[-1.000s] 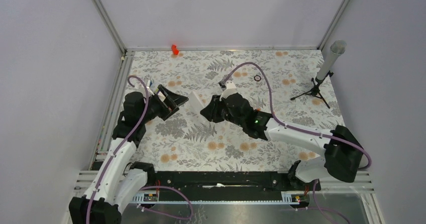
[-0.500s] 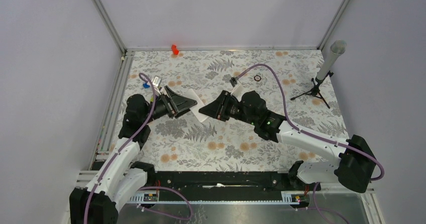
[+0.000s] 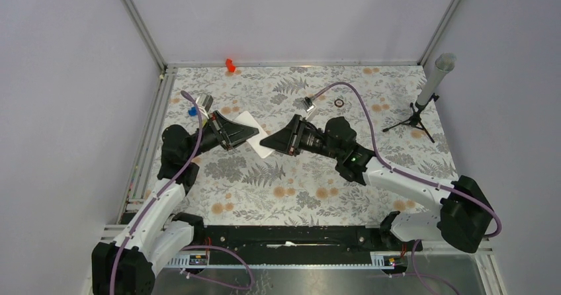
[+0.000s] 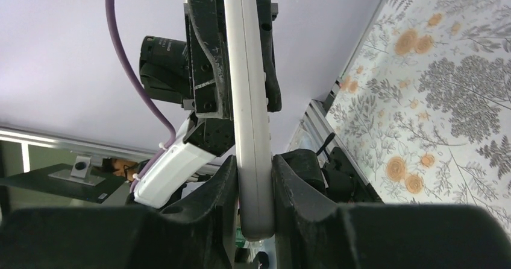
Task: Load the batteries into the remote control
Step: Adjust the remote control.
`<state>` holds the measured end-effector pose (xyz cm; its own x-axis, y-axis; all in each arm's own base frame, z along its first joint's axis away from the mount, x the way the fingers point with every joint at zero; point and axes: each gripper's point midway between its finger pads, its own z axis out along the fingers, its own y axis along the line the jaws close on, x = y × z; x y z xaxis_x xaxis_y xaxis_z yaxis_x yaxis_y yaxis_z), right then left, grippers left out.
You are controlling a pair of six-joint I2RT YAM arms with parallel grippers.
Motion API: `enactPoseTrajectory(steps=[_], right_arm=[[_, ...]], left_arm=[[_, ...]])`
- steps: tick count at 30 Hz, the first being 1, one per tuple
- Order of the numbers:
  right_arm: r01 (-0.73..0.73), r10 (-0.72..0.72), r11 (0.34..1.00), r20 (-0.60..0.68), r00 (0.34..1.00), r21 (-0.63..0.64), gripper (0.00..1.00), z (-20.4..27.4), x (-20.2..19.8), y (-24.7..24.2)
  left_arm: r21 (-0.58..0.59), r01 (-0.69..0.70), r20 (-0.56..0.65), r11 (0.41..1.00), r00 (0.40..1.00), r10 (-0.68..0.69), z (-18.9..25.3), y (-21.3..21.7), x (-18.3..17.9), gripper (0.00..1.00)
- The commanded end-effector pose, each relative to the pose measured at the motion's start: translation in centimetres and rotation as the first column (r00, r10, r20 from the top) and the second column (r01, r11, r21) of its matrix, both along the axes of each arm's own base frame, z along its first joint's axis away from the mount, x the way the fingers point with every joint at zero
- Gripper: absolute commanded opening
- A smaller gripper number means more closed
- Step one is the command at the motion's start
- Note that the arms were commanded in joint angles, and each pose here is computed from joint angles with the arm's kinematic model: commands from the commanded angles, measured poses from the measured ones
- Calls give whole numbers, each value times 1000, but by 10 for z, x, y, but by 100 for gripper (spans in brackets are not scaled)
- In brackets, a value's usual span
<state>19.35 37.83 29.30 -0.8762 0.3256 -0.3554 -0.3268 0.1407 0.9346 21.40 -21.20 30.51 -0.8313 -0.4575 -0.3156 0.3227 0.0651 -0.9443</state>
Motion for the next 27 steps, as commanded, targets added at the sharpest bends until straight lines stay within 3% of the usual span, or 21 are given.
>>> enactPoseTrajectory(steps=[1, 2, 4, 7, 11, 19, 27], right_arm=[[-32, 31, 999, 51, 998, 13, 31, 2, 9, -1], [-35, 34, 999, 65, 997, 9, 39, 0, 11, 0], [-24, 24, 1000, 97, 995, 7, 70, -3, 17, 1], [29, -31, 999, 121, 992, 16, 91, -6, 29, -1], [48, -55, 996, 81, 995, 81, 90, -5, 38, 5], [78, -76, 964, -16, 997, 254, 66, -8, 47, 1], [133, -138, 963, 7, 990, 234, 74, -13, 52, -8]], left_arm=[[13, 59, 160, 998, 985, -60, 14, -4, -9, 7], [14, 60, 162, 998, 985, -62, 14, -4, -7, 0], [12, 57, 173, 998, 983, -58, 17, -6, -1, 0], [1, 38, 201, 999, 979, -38, 26, -6, 10, 0], [-20, 35, 252, 999, 967, -29, 41, -8, 21, 0], [-41, 37, 223, 998, 974, -27, 32, -10, 39, 0], [-62, -1, 161, 998, 987, 11, 20, -3, 51, 0]])
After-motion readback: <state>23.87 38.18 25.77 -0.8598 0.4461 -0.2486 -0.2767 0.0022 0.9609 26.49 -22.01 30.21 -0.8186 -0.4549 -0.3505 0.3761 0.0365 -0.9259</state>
